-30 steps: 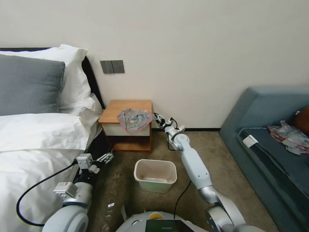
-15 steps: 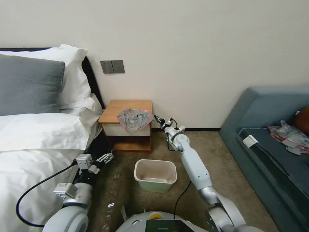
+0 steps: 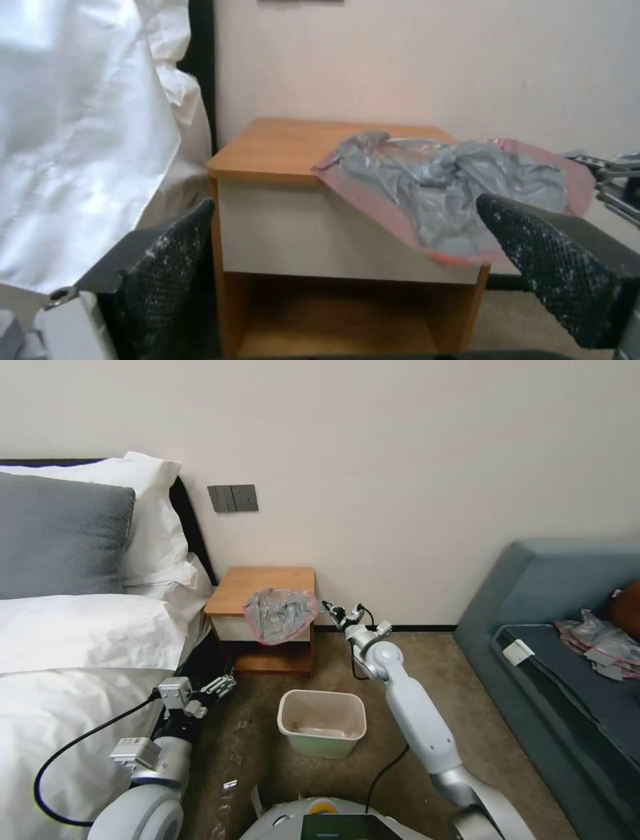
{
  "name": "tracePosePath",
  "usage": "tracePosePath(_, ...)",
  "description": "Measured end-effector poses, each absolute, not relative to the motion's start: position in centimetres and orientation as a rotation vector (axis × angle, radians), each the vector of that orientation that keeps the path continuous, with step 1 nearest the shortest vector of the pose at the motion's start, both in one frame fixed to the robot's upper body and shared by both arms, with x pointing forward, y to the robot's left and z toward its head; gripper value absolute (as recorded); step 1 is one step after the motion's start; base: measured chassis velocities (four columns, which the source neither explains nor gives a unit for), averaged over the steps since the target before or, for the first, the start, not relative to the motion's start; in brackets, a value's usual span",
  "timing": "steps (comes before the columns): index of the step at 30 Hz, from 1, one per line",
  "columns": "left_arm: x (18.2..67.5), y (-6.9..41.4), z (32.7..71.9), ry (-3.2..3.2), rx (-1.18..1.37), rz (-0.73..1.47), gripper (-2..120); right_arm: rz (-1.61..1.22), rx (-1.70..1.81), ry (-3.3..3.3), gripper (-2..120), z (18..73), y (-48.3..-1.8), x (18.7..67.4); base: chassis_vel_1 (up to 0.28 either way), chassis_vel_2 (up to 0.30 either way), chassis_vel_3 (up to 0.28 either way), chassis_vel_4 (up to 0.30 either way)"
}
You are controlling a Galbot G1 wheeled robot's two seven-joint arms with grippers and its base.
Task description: Pick up the garbage bag from the table and place it over the trash can.
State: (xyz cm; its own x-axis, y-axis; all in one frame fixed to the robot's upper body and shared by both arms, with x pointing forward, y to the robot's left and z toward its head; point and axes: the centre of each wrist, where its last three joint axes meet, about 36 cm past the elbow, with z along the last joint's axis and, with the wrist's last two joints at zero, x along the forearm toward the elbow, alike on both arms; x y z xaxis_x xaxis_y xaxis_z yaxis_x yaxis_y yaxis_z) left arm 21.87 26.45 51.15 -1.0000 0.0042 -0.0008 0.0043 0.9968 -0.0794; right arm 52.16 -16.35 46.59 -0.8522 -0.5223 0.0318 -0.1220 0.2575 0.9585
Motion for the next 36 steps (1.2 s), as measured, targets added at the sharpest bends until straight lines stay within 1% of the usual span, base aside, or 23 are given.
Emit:
tracePosePath(4,22.0,26.5,51.2,3.134,0.012,-0.130,100,-1.558,0.531,-2.195,0,48.6,-15.9,48.5,0.000,0.000,0.000,0.000)
tracePosePath(5,22.0,26.5,51.2,3.134,0.012,-0.130,100,-1.558,0.531,-2.195,0,48.6,-15.9,48.5,0.000,0.000,0.000,0.000)
tracePosePath(8,22.0,26.5,51.2,3.132,0.016,-0.138,100,-1.524,0.505,-2.197,0,49.4,-15.2,46.2,0.000,0.000,0.000,0.000)
tracePosePath(9,22.1,26.5,51.3,3.129,0.018,-0.142,100,-1.489,0.485,-2.196,0,49.6,-14.7,44.4,0.000,0.000,0.000,0.000)
tracePosePath(10,22.1,26.5,51.3,3.129,0.018,-0.142,100,-1.489,0.485,-2.196,0,49.6,-14.7,44.4,0.000,0.000,0.000,0.000)
tracePosePath(13,22.3,26.5,51.4,3.117,0.035,-0.149,100,-1.385,0.467,-2.198,0,49.4,-13.4,39.9,0.000,0.000,0.000,0.000)
tracePosePath(14,22.3,26.5,51.4,3.117,0.035,-0.149,100,-1.385,0.467,-2.198,0,49.4,-13.4,39.9,0.000,0.000,0.000,0.000)
tracePosePath(17,22.5,26.5,51.6,3.108,0.053,-0.154,100,-1.310,0.472,-2.199,0,48.6,-12.9,37.3,0.000,0.000,0.000,0.000)
tracePosePath(26,22.5,26.5,51.6,3.102,0.036,-0.165,100,-1.174,0.473,-2.261,0,47.3,-13.8,33.6,0.000,0.000,0.000,0.000)
tracePosePath(30,22.5,26.5,51.6,3.098,0.037,-0.167,100,-1.143,0.478,-2.269,0,47.6,-14.3,32.8,0.000,0.000,0.000,0.000)
tracePosePath(36,22.6,26.3,51.6,3.090,0.040,-0.173,100,-1.022,0.443,-2.288,0,48.1,-15.1,32.0,0.000,0.000,0.000,0.000)
